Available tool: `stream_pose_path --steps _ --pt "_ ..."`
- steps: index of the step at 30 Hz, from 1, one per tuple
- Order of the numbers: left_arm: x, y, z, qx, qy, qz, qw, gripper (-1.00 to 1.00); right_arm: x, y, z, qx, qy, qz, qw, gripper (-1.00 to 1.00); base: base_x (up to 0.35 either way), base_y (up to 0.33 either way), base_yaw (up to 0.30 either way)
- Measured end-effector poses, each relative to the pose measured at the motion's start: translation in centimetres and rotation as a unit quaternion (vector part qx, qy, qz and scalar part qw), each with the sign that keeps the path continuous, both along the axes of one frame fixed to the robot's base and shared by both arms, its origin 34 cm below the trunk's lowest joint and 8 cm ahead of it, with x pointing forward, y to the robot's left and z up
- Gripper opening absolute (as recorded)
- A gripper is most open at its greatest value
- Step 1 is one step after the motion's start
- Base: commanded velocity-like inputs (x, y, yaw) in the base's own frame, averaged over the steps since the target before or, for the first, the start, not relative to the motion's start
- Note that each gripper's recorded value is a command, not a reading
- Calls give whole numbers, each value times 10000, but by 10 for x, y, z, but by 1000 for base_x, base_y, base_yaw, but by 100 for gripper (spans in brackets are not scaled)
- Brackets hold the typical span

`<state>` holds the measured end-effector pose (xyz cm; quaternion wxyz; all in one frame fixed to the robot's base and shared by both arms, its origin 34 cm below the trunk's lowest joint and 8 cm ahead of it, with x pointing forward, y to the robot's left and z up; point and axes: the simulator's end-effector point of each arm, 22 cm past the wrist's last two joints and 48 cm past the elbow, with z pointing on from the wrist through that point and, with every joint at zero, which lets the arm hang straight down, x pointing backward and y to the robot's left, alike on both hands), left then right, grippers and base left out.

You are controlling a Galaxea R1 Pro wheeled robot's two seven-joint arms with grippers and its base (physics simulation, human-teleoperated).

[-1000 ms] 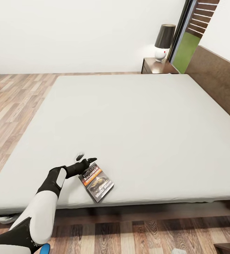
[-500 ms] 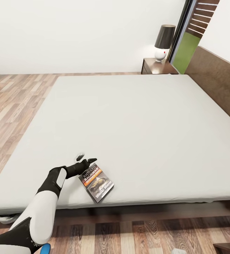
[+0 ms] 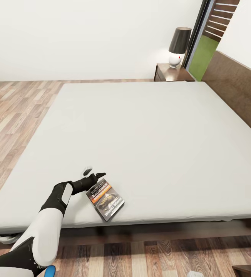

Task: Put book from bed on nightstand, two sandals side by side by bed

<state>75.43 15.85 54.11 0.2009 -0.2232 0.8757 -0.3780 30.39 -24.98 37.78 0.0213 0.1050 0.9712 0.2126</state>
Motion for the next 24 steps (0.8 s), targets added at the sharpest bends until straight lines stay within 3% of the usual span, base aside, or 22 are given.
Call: stream_pose_path --steps 24 --pt "0 0 0 -9 -6 5 10000 100 0 0 0 -1 1 1 10000 100 0 0 0"
